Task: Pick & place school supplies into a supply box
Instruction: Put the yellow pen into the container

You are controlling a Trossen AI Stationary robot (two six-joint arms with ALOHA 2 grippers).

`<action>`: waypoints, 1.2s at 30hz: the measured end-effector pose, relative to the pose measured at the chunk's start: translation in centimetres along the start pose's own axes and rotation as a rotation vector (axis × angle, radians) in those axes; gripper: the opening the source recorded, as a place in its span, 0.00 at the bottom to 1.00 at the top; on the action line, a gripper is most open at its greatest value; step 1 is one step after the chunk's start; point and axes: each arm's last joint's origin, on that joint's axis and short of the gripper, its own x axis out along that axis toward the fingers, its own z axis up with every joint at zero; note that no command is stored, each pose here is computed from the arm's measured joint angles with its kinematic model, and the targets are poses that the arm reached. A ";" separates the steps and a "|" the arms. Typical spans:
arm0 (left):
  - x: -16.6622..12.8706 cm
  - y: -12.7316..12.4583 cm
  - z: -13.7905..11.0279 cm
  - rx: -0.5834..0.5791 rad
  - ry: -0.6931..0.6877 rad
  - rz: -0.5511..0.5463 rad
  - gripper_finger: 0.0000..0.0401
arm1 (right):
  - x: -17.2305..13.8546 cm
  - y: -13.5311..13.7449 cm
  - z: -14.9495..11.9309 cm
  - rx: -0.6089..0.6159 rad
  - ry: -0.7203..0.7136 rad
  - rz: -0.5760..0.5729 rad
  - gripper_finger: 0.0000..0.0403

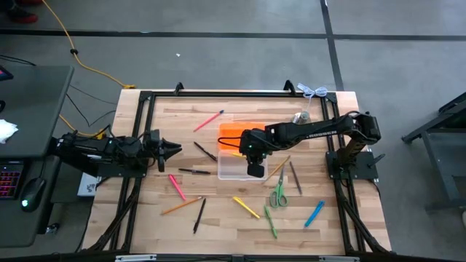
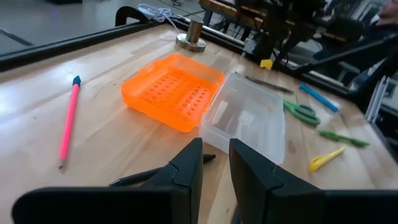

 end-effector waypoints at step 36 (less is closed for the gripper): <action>0.0 0.0 -0.1 0.090 0.004 0.000 0.28 | 4.6 -0.2 -0.9 -0.050 0.141 0.032 0.06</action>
